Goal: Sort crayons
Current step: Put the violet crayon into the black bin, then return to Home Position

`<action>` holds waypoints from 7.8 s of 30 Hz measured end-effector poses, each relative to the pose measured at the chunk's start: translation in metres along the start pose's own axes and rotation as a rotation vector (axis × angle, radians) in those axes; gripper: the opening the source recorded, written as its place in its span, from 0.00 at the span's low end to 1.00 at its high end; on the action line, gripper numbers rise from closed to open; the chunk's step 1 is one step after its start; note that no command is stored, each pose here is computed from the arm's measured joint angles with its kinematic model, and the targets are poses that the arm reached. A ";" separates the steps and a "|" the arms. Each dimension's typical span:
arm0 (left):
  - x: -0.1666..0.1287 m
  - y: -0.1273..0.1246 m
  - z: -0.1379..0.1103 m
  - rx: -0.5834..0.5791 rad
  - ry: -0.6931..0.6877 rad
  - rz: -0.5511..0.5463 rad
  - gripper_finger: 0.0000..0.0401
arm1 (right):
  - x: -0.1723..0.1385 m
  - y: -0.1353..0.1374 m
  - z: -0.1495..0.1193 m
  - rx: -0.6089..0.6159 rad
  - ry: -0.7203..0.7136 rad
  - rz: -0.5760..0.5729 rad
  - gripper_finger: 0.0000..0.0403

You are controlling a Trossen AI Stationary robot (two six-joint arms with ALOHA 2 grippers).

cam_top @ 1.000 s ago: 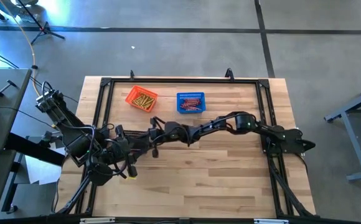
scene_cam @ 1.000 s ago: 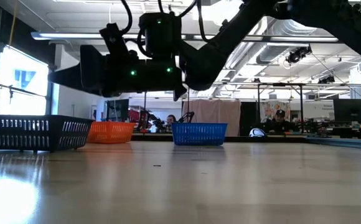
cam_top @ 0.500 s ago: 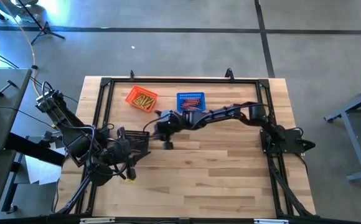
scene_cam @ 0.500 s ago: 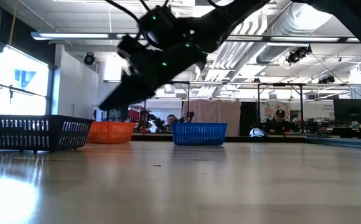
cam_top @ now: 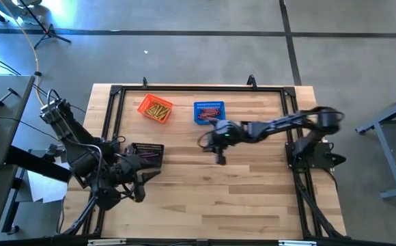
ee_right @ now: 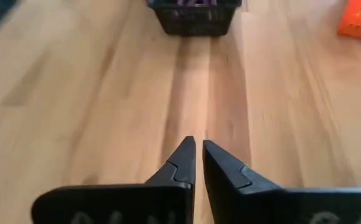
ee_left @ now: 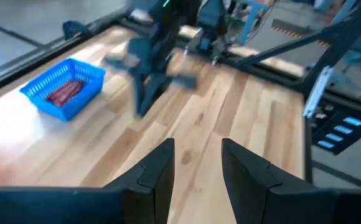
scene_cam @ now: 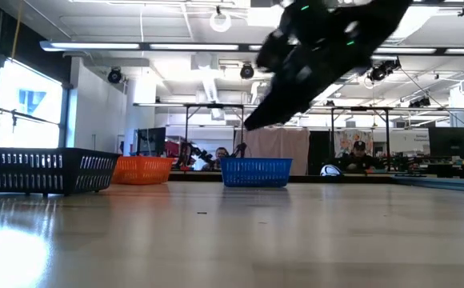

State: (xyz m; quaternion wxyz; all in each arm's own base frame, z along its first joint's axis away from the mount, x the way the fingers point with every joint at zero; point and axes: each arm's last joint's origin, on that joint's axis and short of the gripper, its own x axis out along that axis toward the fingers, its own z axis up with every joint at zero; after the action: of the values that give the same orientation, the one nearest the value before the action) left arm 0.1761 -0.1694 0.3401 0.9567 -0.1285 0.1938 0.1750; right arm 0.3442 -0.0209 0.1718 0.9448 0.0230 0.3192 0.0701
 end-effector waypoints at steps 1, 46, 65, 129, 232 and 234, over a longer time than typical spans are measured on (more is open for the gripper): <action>0.002 0.000 -0.003 0.000 0.006 0.009 0.29 | -0.010 0.004 -0.003 0.012 -0.013 -0.003 0.04; 0.053 0.021 -0.161 -0.255 0.899 0.668 0.33 | -0.102 0.061 -0.049 0.108 -0.115 -0.001 0.06; 0.065 0.037 -0.192 -0.326 0.893 0.684 0.33 | -0.102 0.061 -0.049 0.086 -0.117 -0.003 0.06; 0.083 0.110 -0.128 -0.176 0.424 0.758 0.04 | -0.147 0.030 -0.067 0.068 0.049 -0.102 0.06; 0.097 0.144 -0.097 -0.030 -0.188 0.038 0.26 | -0.178 0.031 -0.156 0.580 -0.649 -0.314 0.06; 0.089 0.160 -0.112 -0.066 -0.205 0.038 0.26 | -0.178 0.031 -0.156 0.580 -0.650 -0.314 0.06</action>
State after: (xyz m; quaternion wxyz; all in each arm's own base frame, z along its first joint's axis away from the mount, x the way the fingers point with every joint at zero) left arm 0.1554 -0.0344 0.1751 0.9632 -0.1379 0.0916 0.2119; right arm 0.1063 -0.0163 0.1569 0.9496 0.2586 0.0127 -0.1768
